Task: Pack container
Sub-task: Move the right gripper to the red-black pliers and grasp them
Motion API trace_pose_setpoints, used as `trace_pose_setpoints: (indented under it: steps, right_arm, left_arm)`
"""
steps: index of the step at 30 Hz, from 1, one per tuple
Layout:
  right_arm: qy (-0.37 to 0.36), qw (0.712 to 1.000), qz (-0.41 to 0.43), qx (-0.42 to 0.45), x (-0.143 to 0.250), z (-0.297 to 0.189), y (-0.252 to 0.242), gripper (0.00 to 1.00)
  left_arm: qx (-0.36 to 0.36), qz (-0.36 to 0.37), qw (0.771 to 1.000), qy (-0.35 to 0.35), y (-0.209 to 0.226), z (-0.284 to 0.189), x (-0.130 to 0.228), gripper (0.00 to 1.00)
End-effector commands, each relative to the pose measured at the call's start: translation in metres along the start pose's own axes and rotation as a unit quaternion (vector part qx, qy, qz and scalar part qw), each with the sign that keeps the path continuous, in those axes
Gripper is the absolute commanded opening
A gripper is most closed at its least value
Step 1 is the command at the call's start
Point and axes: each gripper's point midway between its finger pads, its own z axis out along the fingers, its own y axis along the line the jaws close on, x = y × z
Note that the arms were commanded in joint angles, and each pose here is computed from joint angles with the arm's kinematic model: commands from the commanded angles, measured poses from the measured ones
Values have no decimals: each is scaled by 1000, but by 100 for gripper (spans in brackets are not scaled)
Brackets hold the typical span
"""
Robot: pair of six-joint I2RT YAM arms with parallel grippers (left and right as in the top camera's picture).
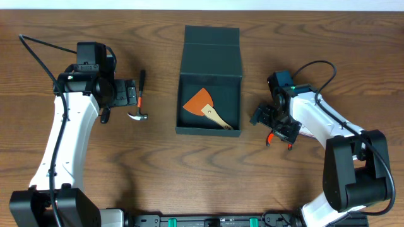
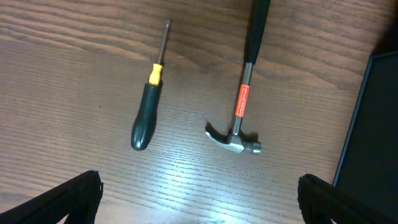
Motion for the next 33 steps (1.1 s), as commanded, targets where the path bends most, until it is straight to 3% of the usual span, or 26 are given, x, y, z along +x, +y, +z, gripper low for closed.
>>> trace_pose_setpoints:
  steps: [1, 17, 33]
  right_arm:
    - [-2, 1000, -13, -4, -3, 1, 0, 99]
    - [-6, 999, 42, 14, -4, 3, -6, 99]
    - [3, 999, 42, 32, -1, 17, -13, 99]
  left_arm:
    - [-1, 0, 1000, -10, -1, -6, -7, 99]
    - [-1, 1, 1000, -10, -1, -6, -7, 99]
    - [-1, 1, 1000, -10, -1, -6, -7, 99]
